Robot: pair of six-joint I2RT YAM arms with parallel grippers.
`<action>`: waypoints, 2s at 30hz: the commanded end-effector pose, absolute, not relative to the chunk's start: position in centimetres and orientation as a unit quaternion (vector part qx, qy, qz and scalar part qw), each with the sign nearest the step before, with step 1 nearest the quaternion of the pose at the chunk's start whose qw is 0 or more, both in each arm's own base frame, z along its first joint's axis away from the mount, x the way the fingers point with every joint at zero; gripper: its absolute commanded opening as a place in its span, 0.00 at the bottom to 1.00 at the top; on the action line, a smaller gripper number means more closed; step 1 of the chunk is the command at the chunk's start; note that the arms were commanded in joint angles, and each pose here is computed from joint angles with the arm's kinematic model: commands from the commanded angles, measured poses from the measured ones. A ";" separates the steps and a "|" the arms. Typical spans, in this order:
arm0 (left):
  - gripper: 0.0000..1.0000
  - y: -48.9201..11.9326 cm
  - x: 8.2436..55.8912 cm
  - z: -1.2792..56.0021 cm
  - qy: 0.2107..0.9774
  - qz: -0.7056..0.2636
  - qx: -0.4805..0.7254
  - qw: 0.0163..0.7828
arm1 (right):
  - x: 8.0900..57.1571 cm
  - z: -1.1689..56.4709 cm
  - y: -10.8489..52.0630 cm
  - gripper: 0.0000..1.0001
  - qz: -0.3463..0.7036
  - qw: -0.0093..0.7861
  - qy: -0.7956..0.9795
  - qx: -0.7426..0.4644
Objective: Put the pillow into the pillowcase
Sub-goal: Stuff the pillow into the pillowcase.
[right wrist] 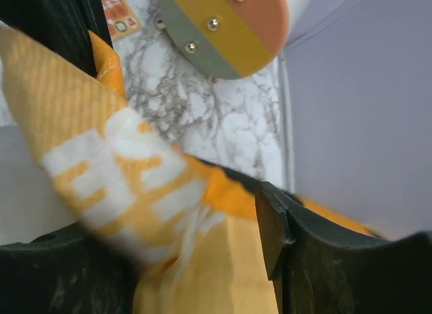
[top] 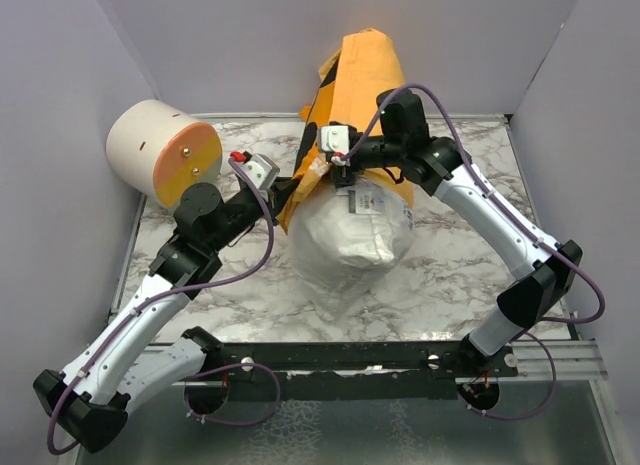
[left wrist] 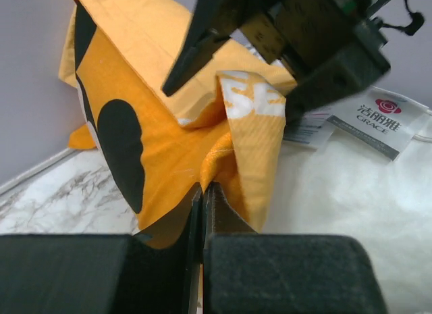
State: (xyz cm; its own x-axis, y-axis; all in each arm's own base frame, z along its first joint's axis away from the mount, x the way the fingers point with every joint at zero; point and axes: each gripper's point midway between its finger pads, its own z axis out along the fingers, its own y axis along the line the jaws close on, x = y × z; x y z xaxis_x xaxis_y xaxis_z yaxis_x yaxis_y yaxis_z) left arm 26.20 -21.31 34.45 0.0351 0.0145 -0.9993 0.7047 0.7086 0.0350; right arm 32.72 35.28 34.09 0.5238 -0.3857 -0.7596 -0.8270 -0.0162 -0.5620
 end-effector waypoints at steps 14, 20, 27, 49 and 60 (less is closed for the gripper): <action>0.00 -23.0 25.7 41.2 0.589 -0.308 0.301 0.685 | 35.0 35.1 34.0 0.85 0.076 0.524 0.395 -0.750; 0.00 -23.6 26.1 41.6 0.581 -0.323 0.301 0.684 | 34.9 33.4 33.9 0.55 0.089 0.508 0.411 -0.752; 0.04 -22.3 27.0 42.5 0.586 -0.301 0.267 0.703 | 34.4 40.9 35.2 0.01 0.150 0.587 0.426 -0.672; 0.73 -11.2 30.4 36.6 0.630 -0.215 0.019 0.746 | 40.6 59.8 13.7 0.01 0.198 0.767 0.484 -0.371; 0.75 -14.6 34.0 31.1 0.588 -0.511 -0.037 0.626 | 42.5 55.3 6.1 0.01 0.261 0.730 0.549 -0.314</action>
